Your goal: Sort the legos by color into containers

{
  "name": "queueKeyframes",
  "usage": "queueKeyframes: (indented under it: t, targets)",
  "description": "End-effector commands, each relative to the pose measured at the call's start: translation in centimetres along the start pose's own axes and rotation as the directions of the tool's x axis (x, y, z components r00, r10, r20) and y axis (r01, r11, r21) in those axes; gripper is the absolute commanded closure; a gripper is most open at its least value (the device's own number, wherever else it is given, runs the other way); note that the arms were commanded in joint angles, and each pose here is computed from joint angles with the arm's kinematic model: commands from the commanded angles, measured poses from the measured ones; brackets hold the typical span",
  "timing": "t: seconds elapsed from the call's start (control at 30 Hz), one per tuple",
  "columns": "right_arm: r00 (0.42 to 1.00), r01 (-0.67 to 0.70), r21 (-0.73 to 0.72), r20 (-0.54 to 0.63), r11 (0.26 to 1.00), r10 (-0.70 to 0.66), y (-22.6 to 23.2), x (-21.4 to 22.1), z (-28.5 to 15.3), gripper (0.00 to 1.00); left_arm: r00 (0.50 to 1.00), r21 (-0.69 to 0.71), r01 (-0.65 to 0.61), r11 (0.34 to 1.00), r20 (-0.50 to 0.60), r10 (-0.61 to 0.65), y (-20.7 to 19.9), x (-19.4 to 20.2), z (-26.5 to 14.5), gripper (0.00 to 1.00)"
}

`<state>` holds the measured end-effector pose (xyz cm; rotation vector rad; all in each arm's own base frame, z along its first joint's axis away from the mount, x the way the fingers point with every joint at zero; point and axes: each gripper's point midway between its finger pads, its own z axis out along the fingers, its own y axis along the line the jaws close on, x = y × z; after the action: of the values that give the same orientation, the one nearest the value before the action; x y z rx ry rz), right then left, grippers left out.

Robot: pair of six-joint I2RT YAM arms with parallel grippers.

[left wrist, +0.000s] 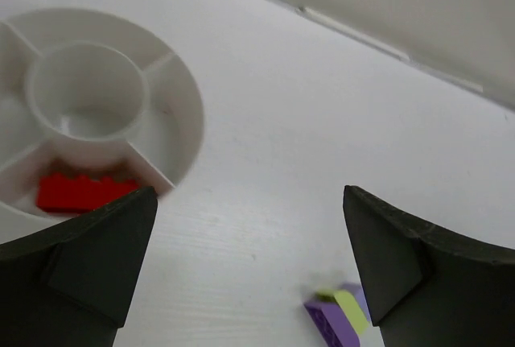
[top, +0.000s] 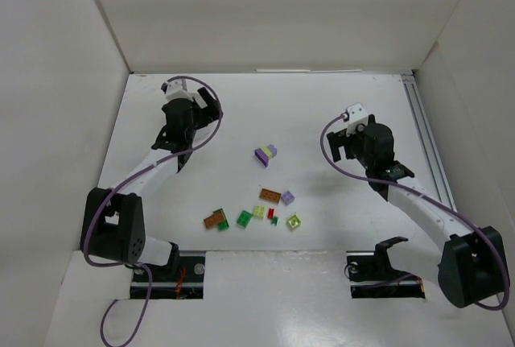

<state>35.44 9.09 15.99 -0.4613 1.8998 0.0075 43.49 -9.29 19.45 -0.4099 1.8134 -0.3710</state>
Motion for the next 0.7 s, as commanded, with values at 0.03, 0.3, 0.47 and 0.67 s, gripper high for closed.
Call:
queueKeyframes:
  t: [0.03, 0.3, 0.47, 0.67]
  targets:
    - [0.995, -0.005, -0.054, 0.096, 0.999, 0.010, 0.6, -2.2, -1.1, 0.00, 0.971, 0.209, -0.068, 0.975, -0.211, 0.113, -5.2, 4.7, -2.7, 0.00]
    - [0.985, 0.110, -0.152, 0.148, 0.982, -0.087, 4.2, -3.1, -2.1, 0.00, 0.928, 0.181, -0.029, 0.983, -0.361, 0.094, -3.7, 10.1, -8.3, 0.00]
    - [0.978, 0.183, -0.216, 0.136, 0.959, -0.156, 7.8, -3.8, -0.8, 0.00, 0.922, 0.135, -0.003, 0.991, -0.383, 0.055, -1.7, 11.0, -10.9, 0.00]
    - [0.962, 0.273, -0.349, 0.116, 0.896, -0.248, 14.0, -3.8, 1.1, 0.00, 0.912, 0.012, 0.059, 0.998, -0.407, -0.049, 0.3, 12.4, -13.4, 0.00]
